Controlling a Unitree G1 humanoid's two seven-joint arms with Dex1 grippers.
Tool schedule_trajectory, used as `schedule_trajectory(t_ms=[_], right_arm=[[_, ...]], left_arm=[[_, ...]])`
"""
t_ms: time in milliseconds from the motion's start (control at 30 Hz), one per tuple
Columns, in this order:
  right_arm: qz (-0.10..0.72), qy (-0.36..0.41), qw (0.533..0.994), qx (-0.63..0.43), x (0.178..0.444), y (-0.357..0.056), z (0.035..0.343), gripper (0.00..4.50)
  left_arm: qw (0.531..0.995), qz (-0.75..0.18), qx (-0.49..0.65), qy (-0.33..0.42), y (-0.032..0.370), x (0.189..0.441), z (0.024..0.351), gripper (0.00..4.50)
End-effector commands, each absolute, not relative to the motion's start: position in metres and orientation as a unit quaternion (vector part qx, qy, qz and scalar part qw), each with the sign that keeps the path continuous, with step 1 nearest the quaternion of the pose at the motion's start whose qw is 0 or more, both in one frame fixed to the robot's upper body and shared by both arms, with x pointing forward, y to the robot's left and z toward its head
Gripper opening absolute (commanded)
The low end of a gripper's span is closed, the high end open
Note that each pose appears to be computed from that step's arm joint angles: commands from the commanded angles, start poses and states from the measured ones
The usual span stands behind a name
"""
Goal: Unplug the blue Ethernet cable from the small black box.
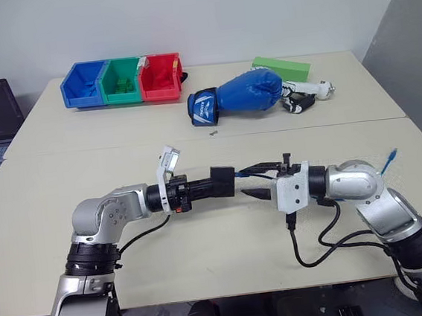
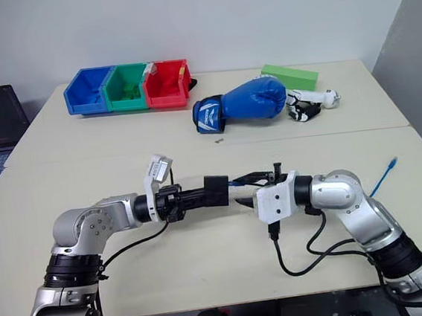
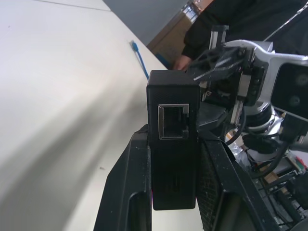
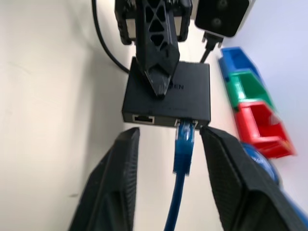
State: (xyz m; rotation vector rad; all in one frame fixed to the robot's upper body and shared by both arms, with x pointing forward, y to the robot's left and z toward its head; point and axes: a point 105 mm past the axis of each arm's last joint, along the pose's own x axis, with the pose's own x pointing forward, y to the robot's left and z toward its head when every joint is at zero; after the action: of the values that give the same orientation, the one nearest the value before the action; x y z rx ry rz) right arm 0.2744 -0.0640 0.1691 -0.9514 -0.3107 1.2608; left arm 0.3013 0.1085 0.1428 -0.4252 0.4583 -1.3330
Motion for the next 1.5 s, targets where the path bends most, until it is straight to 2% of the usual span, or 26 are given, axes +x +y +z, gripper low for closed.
schedule_trajectory(t_ms=[33, 67, 200, 367, 500, 633, 800, 1500], right_arm=[[0.595, -0.1, 0.741, -0.295, 0.262, -0.068, 0.197, 3.04], [0.596, -0.087, 0.756, -0.256, 0.263, -0.07, 0.201, 3.26], [0.586, -0.016, 0.805, -0.088, 0.273, -0.077, 0.209, 3.3], [0.579, 0.051, 0.812, 0.038, 0.28, -0.081, 0.2, 3.3], [0.586, 0.068, 0.805, 0.067, 0.281, -0.074, 0.2, 3.3], [0.615, 0.079, 0.777, 0.108, 0.279, -0.068, 0.203, 3.3], [0.629, 0.089, 0.763, 0.121, 0.279, -0.062, 0.203, 3.3], [0.627, 0.09, 0.763, 0.128, 0.285, -0.05, 0.201, 3.3]], left_arm=[[0.737, -0.63, -0.155, 0.187, 0.112, 0.302, 0.153, 0.79], [0.736, -0.635, -0.148, 0.183, 0.113, 0.301, 0.154, 0.79], [0.724, -0.662, -0.115, 0.158, 0.113, 0.299, 0.161, 0.79], [0.713, -0.686, -0.109, 0.1, 0.112, 0.297, 0.181, 0.79], [0.706, -0.694, -0.104, 0.092, 0.116, 0.294, 0.187, 0.79], [0.693, -0.707, -0.107, 0.093, 0.114, 0.287, 0.189, 0.79], [0.697, -0.705, -0.101, 0.086, 0.114, 0.287, 0.191, 0.79], [0.71, -0.693, -0.1, 0.08, 0.113, 0.282, 0.19, 0.79]])
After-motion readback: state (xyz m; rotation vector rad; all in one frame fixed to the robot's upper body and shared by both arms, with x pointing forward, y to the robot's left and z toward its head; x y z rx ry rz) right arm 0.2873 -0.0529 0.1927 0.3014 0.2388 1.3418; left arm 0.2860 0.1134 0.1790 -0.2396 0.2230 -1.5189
